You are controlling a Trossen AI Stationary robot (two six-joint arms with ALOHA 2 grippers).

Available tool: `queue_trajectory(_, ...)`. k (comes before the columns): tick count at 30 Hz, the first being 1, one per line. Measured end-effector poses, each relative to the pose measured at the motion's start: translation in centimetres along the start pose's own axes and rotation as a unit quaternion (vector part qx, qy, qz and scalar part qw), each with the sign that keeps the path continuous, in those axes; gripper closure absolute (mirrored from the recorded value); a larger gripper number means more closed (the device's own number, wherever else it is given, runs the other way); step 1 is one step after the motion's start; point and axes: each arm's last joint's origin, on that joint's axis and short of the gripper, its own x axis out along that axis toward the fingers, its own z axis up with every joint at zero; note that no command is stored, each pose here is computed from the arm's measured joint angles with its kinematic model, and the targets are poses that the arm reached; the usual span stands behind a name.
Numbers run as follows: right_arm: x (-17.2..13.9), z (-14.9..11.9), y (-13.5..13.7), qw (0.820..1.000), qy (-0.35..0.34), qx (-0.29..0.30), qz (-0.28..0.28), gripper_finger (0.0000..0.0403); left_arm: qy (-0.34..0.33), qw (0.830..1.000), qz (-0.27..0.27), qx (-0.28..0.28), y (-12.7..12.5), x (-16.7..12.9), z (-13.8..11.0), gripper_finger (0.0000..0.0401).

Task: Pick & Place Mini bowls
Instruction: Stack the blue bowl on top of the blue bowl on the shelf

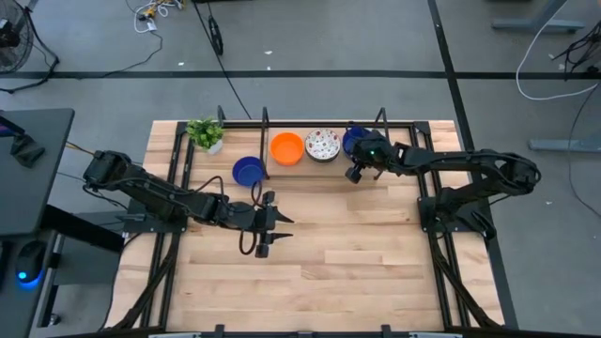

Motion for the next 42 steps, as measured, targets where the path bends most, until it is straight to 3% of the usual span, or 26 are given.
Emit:
queue_trajectory(9,0.0,0.0,0.0,1.000,0.000,0.013,-0.001,0.0368,0.000,1.000,0.000,0.000,0.0,0.0,0.0,0.0224)
queue_trajectory(17,-0.3,0.2,-0.1,1.000,-0.006,0.014,-0.001,0.0290,0.000,1.000,0.000,0.000,0.0,0.0,0.0,0.0224)
queue_trajectory(25,-4.1,2.8,0.2,0.998,-0.057,0.017,0.018,0.0228,0.001,1.000,0.000,0.000,0.0,0.0,0.0,0.0224)
queue_trajectory(30,-7.7,3.8,2.8,0.989,-0.121,0.000,0.083,0.0231,0.001,1.000,0.000,0.000,0.0,0.0,0.0,0.0224)
queue_trajectory(35,-10.8,3.3,7.5,0.969,-0.155,-0.039,0.189,0.0250,0.002,1.000,0.000,0.001,0.0,0.0,-0.1,0.0224)
queue_trajectory(42,-13.8,-1.3,14.9,0.918,-0.162,-0.126,0.339,0.0280,0.020,1.000,-0.002,0.005,-0.1,0.0,-0.4,0.0224)
